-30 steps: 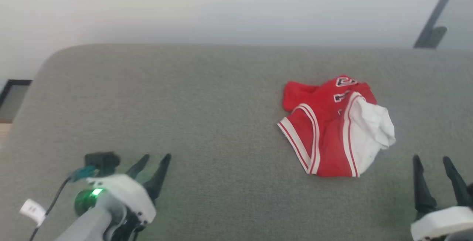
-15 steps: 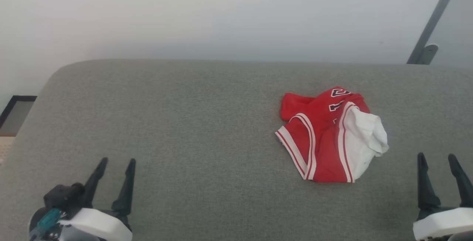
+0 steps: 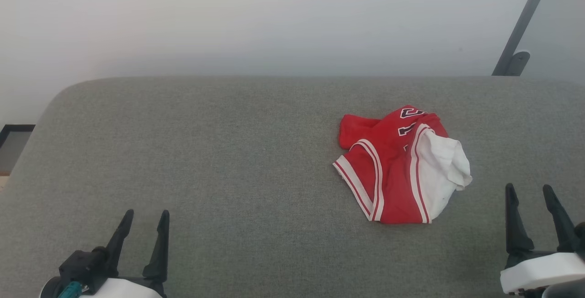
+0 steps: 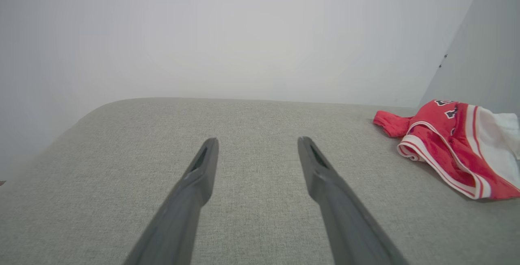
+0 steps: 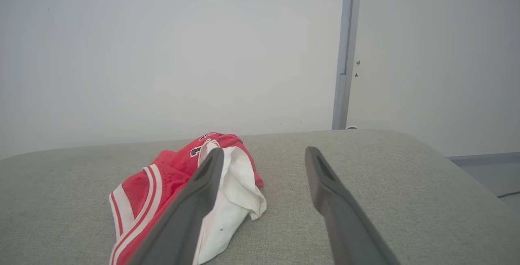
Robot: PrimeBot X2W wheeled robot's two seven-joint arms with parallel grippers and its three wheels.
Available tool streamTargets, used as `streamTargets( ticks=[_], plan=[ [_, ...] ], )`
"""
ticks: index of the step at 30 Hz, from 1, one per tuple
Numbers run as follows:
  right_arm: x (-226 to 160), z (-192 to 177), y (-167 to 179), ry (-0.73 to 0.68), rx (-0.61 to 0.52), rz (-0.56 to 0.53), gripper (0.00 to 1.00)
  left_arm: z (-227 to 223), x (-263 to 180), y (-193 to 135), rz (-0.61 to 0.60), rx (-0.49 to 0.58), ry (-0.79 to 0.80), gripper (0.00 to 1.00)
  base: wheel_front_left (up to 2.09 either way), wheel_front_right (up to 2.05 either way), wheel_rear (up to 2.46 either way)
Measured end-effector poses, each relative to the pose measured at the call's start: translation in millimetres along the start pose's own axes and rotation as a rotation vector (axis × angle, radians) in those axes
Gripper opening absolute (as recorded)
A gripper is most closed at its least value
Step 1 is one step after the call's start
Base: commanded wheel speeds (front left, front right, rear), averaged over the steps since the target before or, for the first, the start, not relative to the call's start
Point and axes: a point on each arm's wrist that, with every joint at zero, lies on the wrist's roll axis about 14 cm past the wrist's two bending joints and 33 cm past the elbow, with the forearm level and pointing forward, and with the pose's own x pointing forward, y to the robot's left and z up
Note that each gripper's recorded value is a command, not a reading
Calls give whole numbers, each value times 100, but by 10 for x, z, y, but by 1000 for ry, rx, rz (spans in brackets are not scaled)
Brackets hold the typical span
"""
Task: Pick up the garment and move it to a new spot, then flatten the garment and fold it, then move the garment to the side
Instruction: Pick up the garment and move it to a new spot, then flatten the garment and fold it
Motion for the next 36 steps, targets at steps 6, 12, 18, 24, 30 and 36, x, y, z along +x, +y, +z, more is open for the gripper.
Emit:
streamTargets(
  ticks=[6,12,18,24,30,36],
  plan=[
    [36,0,33,-1,2,9,100,8,2,-22,-6,-4,-3,100,0,0,0],
    [50,-62,58,21,-5,27,100,1,-4,-43,-9,-11,-2,100,0,0,0],
    [278,-204,19,146,-108,84,100,-86,49,-97,-15,-24,23,100,0,0,0],
    [509,-664,56,495,-270,217,100,-189,242,-157,-16,-45,47,100,0,0,0],
    [637,-953,46,756,-343,307,100,-360,414,-235,-26,-62,89,100,0,0,0],
    [749,-1240,173,936,-367,412,100,-558,581,-287,-27,-80,134,100,0,0,0]
  ],
)
